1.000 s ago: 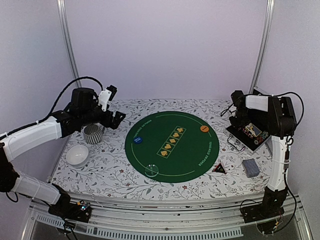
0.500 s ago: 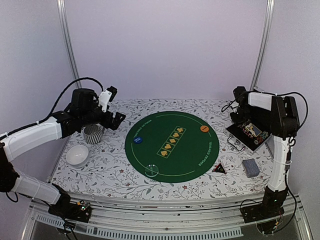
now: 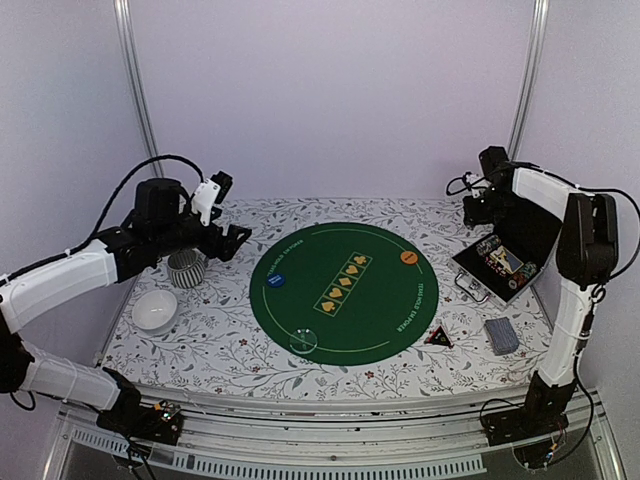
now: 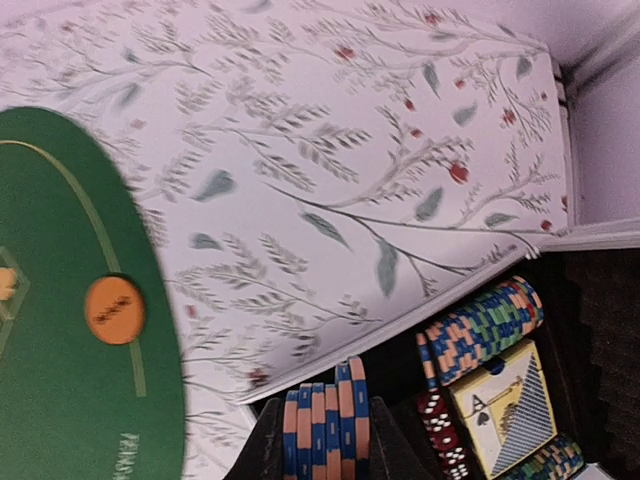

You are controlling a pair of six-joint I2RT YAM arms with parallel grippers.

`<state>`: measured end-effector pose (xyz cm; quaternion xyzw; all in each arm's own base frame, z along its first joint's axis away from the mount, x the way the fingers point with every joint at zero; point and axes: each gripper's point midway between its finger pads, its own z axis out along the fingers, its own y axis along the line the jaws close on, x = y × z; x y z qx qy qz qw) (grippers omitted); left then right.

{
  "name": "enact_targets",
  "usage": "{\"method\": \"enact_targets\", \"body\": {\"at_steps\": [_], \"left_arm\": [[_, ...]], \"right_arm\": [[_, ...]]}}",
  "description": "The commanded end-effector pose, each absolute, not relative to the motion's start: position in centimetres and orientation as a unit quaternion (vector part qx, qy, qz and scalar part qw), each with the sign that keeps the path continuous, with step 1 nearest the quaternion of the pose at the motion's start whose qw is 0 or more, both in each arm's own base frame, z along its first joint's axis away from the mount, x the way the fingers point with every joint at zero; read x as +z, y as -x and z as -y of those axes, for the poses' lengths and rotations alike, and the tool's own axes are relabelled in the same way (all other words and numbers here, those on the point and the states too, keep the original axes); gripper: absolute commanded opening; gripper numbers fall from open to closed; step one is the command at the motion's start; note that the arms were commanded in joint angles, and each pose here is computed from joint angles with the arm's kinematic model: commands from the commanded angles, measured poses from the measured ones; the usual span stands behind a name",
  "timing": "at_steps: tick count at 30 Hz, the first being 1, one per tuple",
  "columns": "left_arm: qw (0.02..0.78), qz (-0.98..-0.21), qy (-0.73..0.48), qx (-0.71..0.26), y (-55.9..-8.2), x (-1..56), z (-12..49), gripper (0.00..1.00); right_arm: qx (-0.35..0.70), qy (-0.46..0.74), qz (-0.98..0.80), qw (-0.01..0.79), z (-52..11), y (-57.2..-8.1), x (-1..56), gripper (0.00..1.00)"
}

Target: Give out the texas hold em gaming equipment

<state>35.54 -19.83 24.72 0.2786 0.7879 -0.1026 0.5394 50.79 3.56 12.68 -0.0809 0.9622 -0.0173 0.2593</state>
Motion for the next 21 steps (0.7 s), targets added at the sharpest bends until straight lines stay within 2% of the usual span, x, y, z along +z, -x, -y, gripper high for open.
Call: {"method": "enact_targets", "body": {"at_steps": [1, 3, 6, 12, 14, 21], "left_arm": [[0.569, -0.727, -0.350, -0.158, -32.8, 26.3, 22.5, 0.89], [0.577, -0.704, -0.377, -0.169, -31.6, 26.5, 23.8, 0.84], [0.584, -0.665, -0.436, -0.161, -29.0, 27.2, 27.0, 0.83], [0.622, -0.550, -0.538, -0.145, -21.9, 30.2, 32.9, 0.91], [0.633, -0.540, -0.539, -0.130, -21.3, 30.4, 33.8, 0.98], [0.602, -0.553, -0.565, -0.108, -19.7, 27.6, 37.4, 0.98]], "right_arm": [[0.173, 0.128, -0.912, 0.348, -13.8, -48.2, 23.0, 0.02], [0.250, 0.165, -0.889, 0.346, -18.8, -45.8, 25.1, 0.02], [0.331, 0.205, -0.864, 0.319, -25.5, -41.8, 26.7, 0.02], [0.439, 0.285, -0.809, 0.267, -35.4, -33.2, 29.1, 0.02], [0.484, 0.309, -0.786, 0.230, -38.0, -29.8, 29.2, 0.02], [0.518, 0.372, -0.749, 0.178, -43.4, -21.5, 28.8, 0.02]]}}
